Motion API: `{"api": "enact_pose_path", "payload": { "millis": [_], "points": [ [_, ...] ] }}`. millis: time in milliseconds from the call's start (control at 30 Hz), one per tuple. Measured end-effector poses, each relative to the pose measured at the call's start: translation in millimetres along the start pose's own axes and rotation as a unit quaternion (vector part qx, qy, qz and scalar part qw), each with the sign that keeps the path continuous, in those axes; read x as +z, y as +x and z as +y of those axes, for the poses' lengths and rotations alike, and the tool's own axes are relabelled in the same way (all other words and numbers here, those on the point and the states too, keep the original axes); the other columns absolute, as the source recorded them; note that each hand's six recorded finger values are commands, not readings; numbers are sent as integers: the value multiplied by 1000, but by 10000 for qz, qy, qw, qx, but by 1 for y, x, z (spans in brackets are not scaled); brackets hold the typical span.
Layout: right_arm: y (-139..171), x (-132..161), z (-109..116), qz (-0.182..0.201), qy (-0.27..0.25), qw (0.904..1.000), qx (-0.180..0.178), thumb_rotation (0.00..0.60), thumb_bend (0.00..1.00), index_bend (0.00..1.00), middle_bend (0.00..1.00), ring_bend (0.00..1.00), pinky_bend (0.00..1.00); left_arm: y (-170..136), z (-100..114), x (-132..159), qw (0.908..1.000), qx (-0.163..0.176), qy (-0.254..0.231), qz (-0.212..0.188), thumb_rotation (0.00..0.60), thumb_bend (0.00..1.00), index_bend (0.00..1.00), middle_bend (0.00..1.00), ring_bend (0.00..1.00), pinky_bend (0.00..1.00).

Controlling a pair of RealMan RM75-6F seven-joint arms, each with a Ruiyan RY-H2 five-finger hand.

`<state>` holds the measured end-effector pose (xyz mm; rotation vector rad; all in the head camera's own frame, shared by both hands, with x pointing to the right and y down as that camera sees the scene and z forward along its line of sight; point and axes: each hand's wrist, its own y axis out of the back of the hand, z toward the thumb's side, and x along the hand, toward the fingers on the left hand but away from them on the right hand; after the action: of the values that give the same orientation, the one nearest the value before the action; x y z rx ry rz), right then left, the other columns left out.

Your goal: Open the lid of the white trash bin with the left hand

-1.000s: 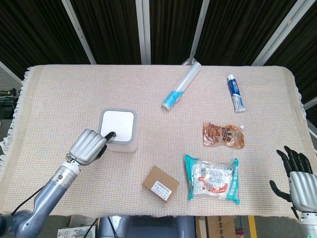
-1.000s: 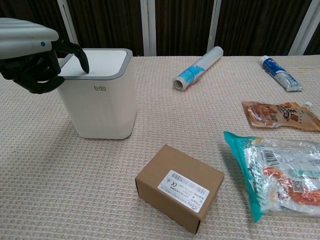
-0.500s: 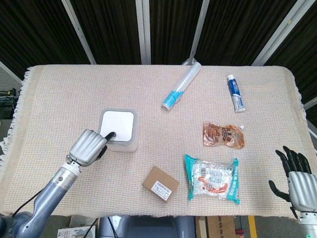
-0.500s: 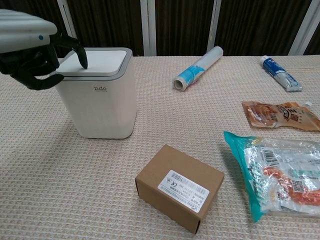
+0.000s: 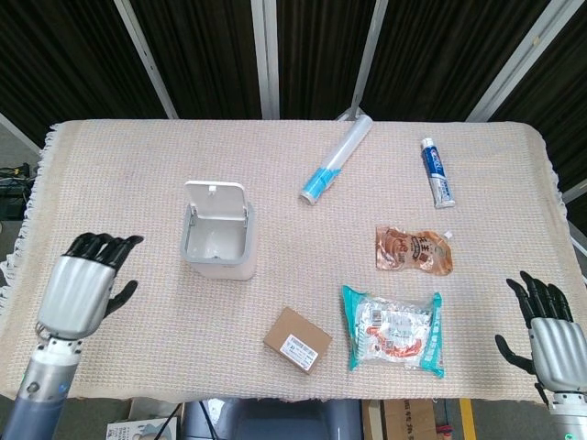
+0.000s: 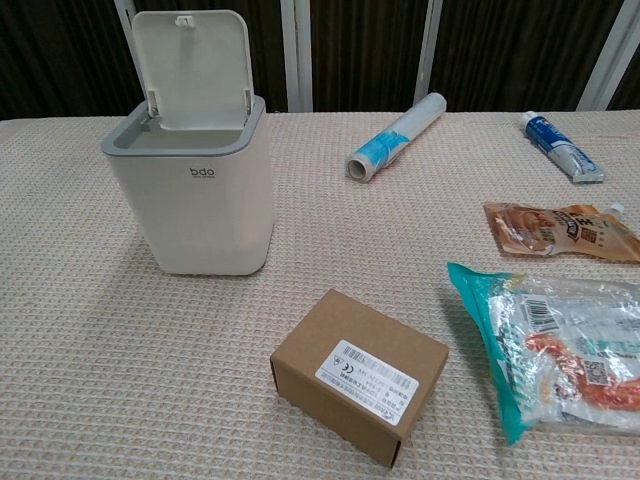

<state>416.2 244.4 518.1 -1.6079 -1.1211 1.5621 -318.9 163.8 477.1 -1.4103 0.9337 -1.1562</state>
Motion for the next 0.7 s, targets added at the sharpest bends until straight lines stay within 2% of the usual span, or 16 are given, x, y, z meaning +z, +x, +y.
{"api": "enact_pose_path", "payload": {
  "millis": [200, 400, 533, 700],
  "points": [
    [1, 1, 2, 46, 24, 10000, -41, 600, 303, 117, 13, 45, 61, -54, -12, -34, 9980, -306, -267, 488, 600, 189, 280, 209, 70, 76],
    [1, 3, 2, 186, 78, 9998, -32, 600, 304, 117, 13, 21, 61, -91, -21, -63, 9927, -505, -799, 749, 600, 189, 272, 185, 63, 76],
    [2, 7, 4, 403, 120, 9991, -95, 600, 303, 117, 13, 21, 53, -110, -28, -82, 9874, -770, -1080, 868, 600, 189, 258, 181, 63, 76],
    [3, 10, 7, 605, 116, 9977, -268, 600, 303, 117, 13, 21, 52, -120, -31, -99, 9847, -956, -1077, 982, 600, 189, 258, 181, 63, 76]
  ]
}}
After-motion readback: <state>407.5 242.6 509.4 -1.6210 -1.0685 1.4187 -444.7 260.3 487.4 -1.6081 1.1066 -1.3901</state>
